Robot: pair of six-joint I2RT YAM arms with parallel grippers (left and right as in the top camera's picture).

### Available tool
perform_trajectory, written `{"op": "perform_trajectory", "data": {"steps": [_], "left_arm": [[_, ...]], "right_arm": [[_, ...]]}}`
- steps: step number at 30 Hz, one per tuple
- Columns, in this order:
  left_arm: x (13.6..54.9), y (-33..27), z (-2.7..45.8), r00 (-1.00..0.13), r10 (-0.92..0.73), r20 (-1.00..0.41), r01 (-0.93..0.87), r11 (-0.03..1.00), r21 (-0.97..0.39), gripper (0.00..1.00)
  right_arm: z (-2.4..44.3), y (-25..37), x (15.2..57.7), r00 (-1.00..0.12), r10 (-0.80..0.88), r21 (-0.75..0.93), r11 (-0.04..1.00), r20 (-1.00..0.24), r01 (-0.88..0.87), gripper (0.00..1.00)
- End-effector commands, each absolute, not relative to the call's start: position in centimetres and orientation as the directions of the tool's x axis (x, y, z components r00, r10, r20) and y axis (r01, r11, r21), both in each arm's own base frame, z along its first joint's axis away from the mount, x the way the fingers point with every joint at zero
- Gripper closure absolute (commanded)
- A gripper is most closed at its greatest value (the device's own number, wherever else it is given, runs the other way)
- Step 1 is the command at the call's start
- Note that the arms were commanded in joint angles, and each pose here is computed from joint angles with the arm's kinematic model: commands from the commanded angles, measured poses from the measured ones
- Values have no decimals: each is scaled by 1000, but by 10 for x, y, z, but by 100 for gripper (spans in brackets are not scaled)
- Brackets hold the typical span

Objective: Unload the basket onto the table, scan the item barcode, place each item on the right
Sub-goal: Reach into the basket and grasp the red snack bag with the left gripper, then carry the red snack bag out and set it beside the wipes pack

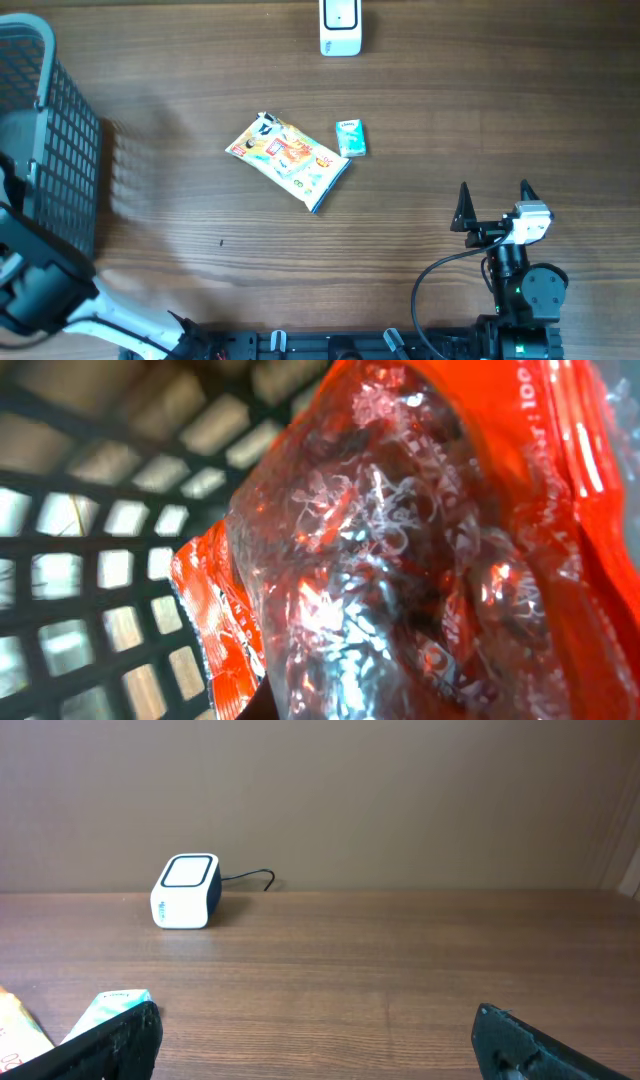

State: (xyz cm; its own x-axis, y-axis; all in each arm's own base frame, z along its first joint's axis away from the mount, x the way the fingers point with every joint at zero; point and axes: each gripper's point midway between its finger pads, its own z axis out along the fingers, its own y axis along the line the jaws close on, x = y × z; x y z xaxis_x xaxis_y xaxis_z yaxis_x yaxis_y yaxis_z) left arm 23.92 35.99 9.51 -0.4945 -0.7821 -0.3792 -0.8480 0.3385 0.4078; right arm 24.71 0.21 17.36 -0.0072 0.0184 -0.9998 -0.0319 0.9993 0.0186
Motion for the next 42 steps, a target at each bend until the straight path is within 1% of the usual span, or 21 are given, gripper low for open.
{"op": "perform_trajectory", "data": {"steps": [1, 3, 7, 10, 11, 12, 14, 16, 18, 20, 22, 25, 28, 32, 33, 34, 35, 36, 38, 40, 42], "left_arm": [[282, 346, 210, -390, -672, -629, -913, 371, 170, 96], [293, 332, 263, -334, -604, -723, -910, 407, 81, 96], [300, 280, 384, -158, -413, -897, -849, 520, -90, 96], [301, 230, 434, -77, -347, -935, -747, 641, -177, 96], [303, 207, 447, -38, -362, -932, -688, 685, -238, 96], [307, 187, 454, -26, -382, -924, -631, 723, -281, 96], [318, 137, 455, -62, -466, -883, -470, 794, -386, 96], [330, 81, 441, -189, -548, -815, -313, 820, -479, 96], [338, 39, 416, -337, -574, -746, -242, 819, -521, 96], [345, 2, 381, -491, -545, -679, -214, 831, -513, 96], [348, -39, 336, -660, -482, -576, -199, 852, -484, 96], [351, -94, 269, -830, -356, -429, -162, 890, -426, 96], [356, -130, 206, -916, -253, -312, -139, 929, -343, 96], [363, -139, 118, -967, -164, -193, -147, 984, -102, 95], [362, -141, 101, -975, -154, -158, -143, 987, -74, 76], [360, -144, 85, -980, -157, -120, -151, 987, -58, 47], [357, -147, 69, -983, -168, -80, -165, 985, -43, 39], [353, -152, 54, -986, -163, -34, -162, 986, -41, 39], [347, -164, 39, -987, -157, 34, -159, 984, -81, 32], [346, -175, 42, -987, -154, 53, -160, 977, -140, 22], [351, -184, 55, -987, -152, 45, -158, 967, -200, 17]], "right_arm": [[175, -1, 247, 2, 26, 26, 999, -1000, -18, 0], [175, -1, 247, 2, 26, 26, 1000, -1000, -18, 0], [175, -1, 247, 1, 26, 26, 1000, -1000, -18, 1], [175, -1, 247, 2, 26, 26, 1000, -1000, -18, 0], [175, -1, 247, 1, 26, 26, 999, -1000, -18, 0], [175, -1, 247, 2, 26, 26, 1000, -1000, -18, 0], [175, -1, 247, 2, 26, 26, 1000, -1000, -18, 0], [175, -1, 247, 2, 26, 26, 1000, -1000, -18, 0], [175, -1, 247, 2, 26, 26, 999, -1000, -18, 0], [175, -1, 247, 2, 26, 26, 999, -1000, -18, 0], [175, -1, 247, 2, 26, 26, 1000, -1000, -18, 0], [175, -1, 247, 2, 26, 26, 999, -1000, -18, 0], [175, -1, 247, 2, 26, 26, 1000, -1000, -18, 0], [175, -1, 247, 2, 26, 26, 1000, -1000, -18, 0], [175, -1, 247, 2, 26, 26, 999, -1000, -18, 0], [175, -1, 247, 1, 26, 26, 999, -1000, -18, 0], [175, -1, 247, 1, 26, 26, 1000, -1000, -18, 0], [175, -1, 247, 1, 26, 26, 1000, -1000, -18, 0], [175, -1, 247, 1, 26, 26, 1000, -1000, -18, 0], [175, -1, 247, 2, 26, 26, 1000, -1000, -18, 0], [175, -1, 247, 1, 26, 26, 1000, -1000, -18, 0]]}}
